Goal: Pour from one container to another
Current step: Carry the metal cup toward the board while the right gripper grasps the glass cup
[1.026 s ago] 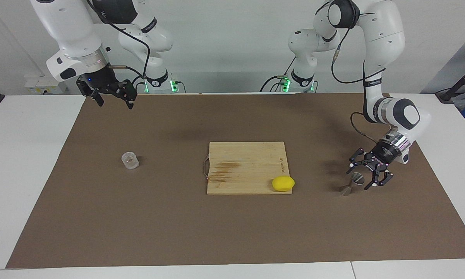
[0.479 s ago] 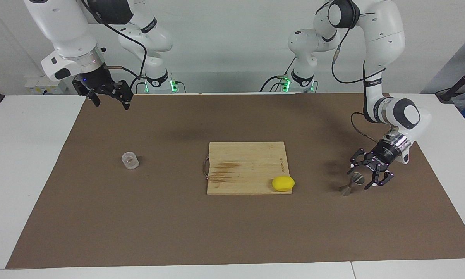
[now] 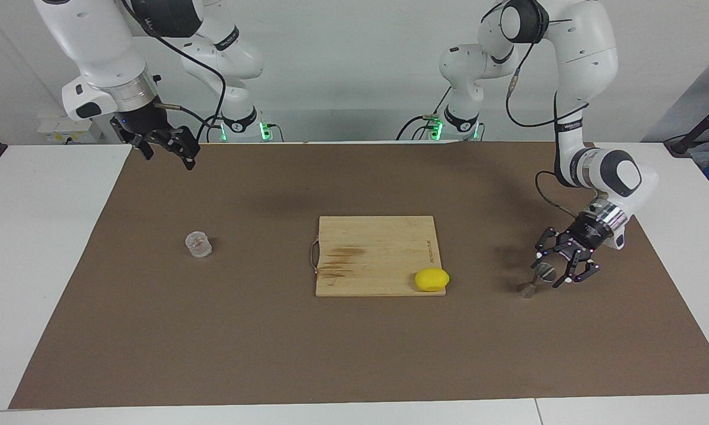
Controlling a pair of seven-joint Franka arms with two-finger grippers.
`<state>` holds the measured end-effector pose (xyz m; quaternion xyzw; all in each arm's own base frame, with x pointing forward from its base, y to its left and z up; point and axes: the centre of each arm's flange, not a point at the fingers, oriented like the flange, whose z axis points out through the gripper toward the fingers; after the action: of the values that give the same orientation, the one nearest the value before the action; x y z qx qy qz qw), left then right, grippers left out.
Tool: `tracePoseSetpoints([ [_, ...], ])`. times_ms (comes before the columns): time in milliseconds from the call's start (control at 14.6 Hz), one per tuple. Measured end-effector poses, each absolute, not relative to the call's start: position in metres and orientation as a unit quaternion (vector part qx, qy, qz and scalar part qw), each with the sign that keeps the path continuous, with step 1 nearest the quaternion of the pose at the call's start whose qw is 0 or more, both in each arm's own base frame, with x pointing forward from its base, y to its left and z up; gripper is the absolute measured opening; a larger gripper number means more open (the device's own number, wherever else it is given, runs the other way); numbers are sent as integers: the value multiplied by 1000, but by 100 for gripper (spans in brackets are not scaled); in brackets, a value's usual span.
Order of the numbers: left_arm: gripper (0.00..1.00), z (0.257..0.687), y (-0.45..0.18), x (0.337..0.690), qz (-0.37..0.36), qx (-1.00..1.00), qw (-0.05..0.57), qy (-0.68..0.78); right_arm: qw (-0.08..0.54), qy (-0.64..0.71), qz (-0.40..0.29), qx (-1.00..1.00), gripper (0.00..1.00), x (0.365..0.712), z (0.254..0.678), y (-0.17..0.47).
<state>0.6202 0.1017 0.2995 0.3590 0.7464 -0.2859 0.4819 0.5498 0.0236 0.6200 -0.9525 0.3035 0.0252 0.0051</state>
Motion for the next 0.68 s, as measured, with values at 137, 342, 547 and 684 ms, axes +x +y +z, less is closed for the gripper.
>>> tracePoseSetpoints([
  [137,50,307,98,626,-284,365,487,741,28,397,39,-917,100,550,619,26],
  [342,50,325,78,640,-287,384,498,723,62,511,54,-856,100,556,616,20],
  [547,50,346,28,655,-307,413,508,691,97,608,90,-783,100,562,597,-8],
  [684,50,357,-19,661,-330,435,509,665,113,647,107,-746,100,565,574,-38],
])
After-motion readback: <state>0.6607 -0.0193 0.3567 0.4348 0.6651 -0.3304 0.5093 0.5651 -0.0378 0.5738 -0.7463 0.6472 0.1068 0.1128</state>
